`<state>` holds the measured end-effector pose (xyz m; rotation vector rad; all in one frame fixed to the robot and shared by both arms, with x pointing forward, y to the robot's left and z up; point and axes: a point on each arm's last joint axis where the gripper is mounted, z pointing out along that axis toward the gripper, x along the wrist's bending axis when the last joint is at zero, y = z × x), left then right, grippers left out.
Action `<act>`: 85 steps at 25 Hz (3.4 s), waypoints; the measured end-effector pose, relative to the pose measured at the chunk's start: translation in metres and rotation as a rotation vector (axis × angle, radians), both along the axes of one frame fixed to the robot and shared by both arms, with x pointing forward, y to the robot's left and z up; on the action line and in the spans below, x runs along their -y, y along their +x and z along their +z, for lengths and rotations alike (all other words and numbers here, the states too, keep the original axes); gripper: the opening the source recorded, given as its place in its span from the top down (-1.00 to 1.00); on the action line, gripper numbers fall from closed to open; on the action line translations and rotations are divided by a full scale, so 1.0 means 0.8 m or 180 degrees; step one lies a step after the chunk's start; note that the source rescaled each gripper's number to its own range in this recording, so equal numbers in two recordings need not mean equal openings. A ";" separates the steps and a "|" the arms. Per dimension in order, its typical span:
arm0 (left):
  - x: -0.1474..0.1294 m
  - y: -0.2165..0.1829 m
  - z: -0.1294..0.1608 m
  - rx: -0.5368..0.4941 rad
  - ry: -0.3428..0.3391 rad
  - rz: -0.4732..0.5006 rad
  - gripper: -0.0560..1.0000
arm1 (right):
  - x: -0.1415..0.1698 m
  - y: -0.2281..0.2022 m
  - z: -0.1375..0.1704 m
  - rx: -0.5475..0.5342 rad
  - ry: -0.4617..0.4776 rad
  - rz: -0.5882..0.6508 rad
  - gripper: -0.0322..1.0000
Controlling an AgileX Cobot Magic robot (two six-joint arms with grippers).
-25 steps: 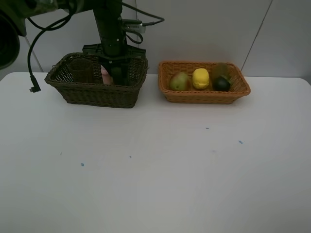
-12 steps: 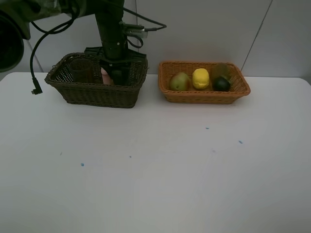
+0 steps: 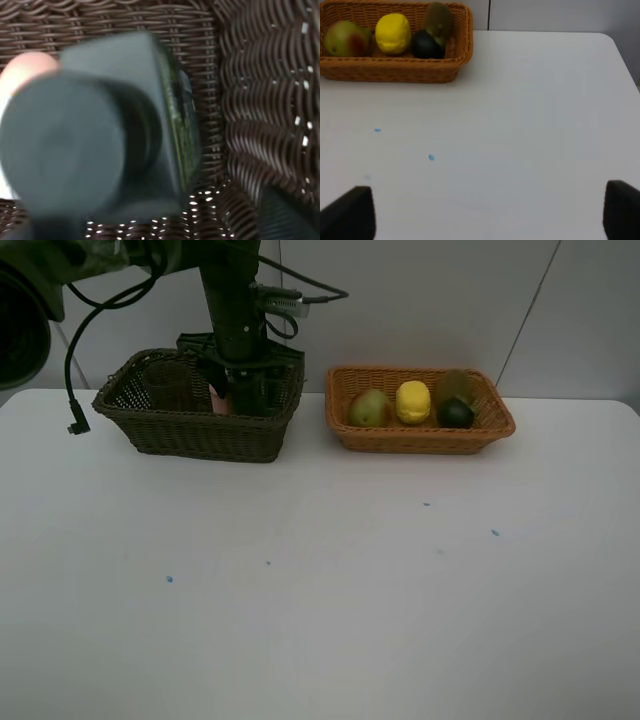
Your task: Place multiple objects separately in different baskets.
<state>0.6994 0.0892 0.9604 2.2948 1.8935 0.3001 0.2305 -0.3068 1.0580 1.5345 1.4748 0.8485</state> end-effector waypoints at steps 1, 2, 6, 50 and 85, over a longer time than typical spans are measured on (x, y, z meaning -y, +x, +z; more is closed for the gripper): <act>0.000 0.000 0.000 0.0002 -0.0001 -0.0001 -0.86 | 0.000 0.000 0.000 0.0000 0.0000 0.0000 -0.98; 0.001 0.000 0.000 0.0001 -0.0004 -0.0004 -0.89 | 0.000 0.000 0.000 0.0000 0.0000 0.0000 -0.98; 0.002 -0.001 0.000 -0.0003 -0.0012 -0.0005 -0.93 | 0.000 0.000 0.000 0.0000 0.0000 0.0000 -0.98; -0.017 -0.045 0.174 0.0766 -0.0461 -0.0031 -0.93 | 0.000 0.000 0.000 0.0000 0.0000 0.0000 -0.98; -0.181 -0.354 0.298 0.1425 -0.0490 0.0284 -0.93 | 0.000 0.000 0.000 0.0000 0.0000 0.0000 -0.98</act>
